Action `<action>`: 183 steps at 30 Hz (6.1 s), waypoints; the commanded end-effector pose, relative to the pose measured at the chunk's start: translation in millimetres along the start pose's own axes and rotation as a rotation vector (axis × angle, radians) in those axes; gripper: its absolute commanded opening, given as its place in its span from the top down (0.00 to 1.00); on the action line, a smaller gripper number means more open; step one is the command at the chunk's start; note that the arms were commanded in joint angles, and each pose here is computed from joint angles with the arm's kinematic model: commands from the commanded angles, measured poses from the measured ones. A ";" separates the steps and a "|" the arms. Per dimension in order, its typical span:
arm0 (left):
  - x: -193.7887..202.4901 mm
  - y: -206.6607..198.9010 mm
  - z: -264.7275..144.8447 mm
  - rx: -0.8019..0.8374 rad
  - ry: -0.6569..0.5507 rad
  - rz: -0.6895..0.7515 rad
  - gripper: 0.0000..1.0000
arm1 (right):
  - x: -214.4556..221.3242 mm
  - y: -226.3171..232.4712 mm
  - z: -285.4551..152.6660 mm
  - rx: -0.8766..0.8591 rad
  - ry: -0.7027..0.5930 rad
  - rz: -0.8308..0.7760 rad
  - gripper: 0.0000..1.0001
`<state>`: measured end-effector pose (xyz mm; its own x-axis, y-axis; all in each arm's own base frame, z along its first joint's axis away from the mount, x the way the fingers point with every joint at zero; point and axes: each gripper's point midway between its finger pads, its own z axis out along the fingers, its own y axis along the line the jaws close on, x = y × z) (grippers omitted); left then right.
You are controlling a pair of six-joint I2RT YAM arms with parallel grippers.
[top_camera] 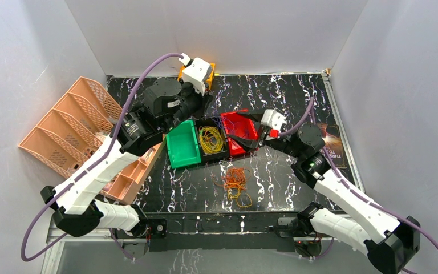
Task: Untangle the cables
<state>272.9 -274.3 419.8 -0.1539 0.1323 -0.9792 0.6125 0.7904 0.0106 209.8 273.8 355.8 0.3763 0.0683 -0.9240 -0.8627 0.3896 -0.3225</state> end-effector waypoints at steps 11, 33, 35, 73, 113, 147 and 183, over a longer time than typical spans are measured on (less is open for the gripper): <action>-7.0 -2.7 -7.0 0.027 -0.039 -0.035 1.00 | -25.7 -1.5 32.5 -0.103 -0.107 -0.048 0.24; -3.7 -7.8 -3.0 0.049 -0.033 -0.043 1.00 | 6.1 -8.4 49.7 -0.092 -0.049 0.000 0.64; -4.1 -7.7 -3.5 0.049 -0.034 -0.043 1.00 | 8.3 -7.7 50.1 -0.092 -0.044 0.002 0.68; 100.5 22.5 -21.3 -0.129 0.145 -0.118 0.22 | 97.0 -100.6 27.8 0.549 0.391 0.355 1.00; 129.0 21.5 -19.5 -0.143 0.224 -0.132 0.06 | 250.3 -101.6 34.3 0.500 0.772 0.458 0.99; 140.7 23.3 -14.8 -0.170 0.241 -0.152 0.05 | 240.0 -78.9 14.8 0.398 0.872 0.603 0.61; 185.2 -4.6 8.6 -0.082 0.286 -0.281 0.04 | 206.2 35.6 -105.7 0.497 0.812 0.942 0.52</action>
<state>249.5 -246.4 243.2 -0.4858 0.1089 -0.8673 0.4547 0.8789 -0.1444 235.2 200.1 141.4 -0.6935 -0.0201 -0.7202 -0.4219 0.8216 0.3833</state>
